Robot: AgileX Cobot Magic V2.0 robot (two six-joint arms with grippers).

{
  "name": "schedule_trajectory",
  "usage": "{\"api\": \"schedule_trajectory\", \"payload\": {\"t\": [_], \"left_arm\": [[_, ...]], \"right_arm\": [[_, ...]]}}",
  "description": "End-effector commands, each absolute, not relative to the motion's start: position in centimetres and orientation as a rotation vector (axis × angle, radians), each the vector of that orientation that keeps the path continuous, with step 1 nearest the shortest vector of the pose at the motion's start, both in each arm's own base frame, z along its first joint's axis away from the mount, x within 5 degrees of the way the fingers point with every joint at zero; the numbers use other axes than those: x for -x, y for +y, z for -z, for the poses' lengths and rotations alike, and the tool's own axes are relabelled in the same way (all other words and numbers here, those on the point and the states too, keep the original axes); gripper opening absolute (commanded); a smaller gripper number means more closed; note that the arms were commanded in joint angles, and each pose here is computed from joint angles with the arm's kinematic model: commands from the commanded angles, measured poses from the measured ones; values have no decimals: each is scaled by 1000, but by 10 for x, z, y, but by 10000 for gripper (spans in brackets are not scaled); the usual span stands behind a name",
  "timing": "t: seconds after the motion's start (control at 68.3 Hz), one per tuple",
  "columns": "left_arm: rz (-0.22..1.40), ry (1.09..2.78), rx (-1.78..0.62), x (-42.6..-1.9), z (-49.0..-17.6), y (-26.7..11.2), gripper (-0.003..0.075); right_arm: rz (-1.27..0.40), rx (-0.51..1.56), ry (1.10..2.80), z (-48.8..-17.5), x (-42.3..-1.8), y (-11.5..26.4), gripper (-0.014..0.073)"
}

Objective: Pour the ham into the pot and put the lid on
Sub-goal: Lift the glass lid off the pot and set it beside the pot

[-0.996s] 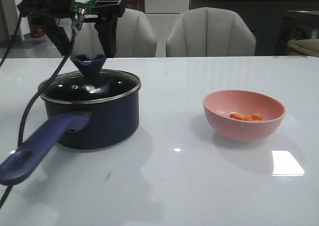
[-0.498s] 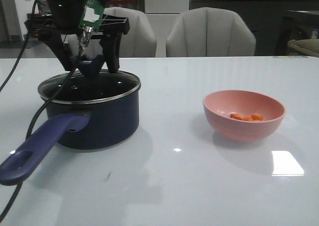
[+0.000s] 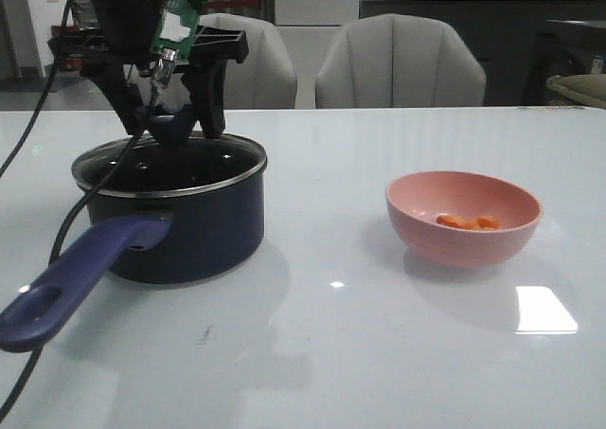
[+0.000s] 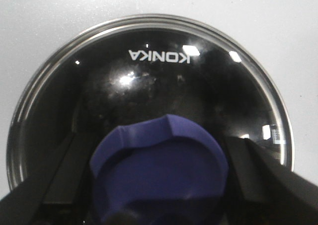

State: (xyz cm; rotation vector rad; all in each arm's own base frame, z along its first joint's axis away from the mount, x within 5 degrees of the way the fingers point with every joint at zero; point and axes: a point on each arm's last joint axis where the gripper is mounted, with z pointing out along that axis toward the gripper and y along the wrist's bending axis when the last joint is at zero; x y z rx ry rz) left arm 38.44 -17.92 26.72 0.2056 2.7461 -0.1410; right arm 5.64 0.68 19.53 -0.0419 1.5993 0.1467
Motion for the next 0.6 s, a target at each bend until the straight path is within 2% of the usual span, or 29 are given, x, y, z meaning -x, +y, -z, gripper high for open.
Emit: {"api": "schedule_trajectory", "payload": {"t": [0.0,0.19,0.308,0.425,0.586], "left_arm": [[188,2621,-186,-376,-312,-176,309],[218,2516,-219,-364,-346,-169,309],[176,2464,-252,-357,-363,-160,309],[106,2466,-263,-354,-372,-140,309],[20,2472,-124,-352,-374,-85,309]], "right_arm": [[-134,48,1486,-207,-54,6,157],[-134,48,1486,-207,-54,6,157],[-134,48,1486,-207,-54,6,157],[-134,48,1486,-207,-54,6,157],[-134,48,1486,-207,-54,6,157]]}}
